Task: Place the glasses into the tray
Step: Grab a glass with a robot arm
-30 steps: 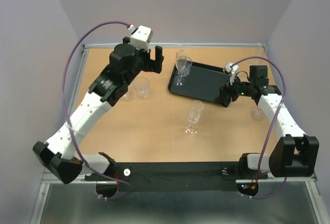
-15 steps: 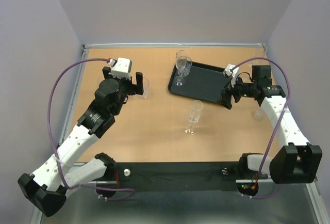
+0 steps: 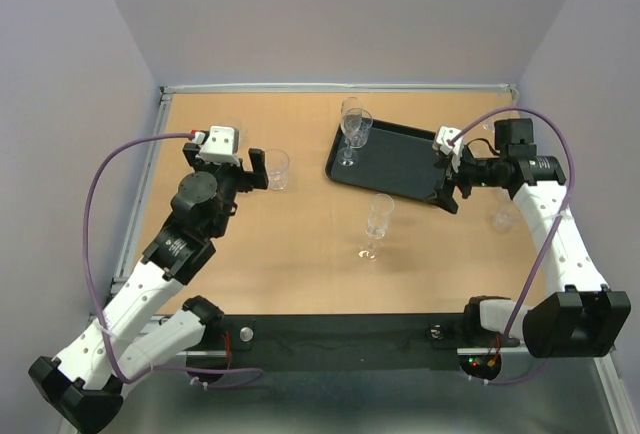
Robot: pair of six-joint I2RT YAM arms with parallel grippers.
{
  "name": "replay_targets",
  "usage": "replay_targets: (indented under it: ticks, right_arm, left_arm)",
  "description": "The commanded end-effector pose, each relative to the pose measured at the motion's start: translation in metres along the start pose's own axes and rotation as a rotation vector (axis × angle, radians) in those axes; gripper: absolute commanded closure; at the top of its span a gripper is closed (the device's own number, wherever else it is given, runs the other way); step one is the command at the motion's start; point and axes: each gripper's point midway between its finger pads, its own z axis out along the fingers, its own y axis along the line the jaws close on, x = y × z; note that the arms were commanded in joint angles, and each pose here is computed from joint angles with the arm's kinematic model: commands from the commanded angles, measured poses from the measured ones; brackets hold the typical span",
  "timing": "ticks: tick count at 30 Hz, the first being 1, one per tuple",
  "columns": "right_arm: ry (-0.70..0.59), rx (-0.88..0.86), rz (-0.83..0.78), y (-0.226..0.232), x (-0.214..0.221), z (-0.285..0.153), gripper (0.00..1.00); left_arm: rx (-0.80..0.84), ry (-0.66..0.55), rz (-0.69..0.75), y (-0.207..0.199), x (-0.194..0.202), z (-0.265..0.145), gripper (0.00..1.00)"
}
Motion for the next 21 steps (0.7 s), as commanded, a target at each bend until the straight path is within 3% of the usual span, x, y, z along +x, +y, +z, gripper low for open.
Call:
replay_targets:
  ticks: [1,21]
  right_arm:
    - [-0.057,-0.039,-0.079,0.013,-0.022,-0.013,0.00]
    - [-0.166,-0.204,-0.151,0.046,-0.030,-0.009,0.00]
  left_arm:
    - [-0.037,-0.082,-0.037,0.008,-0.019,-0.002,0.01]
    - [-0.028,-0.093,-0.043,0.008,-0.021,-0.005,0.01]
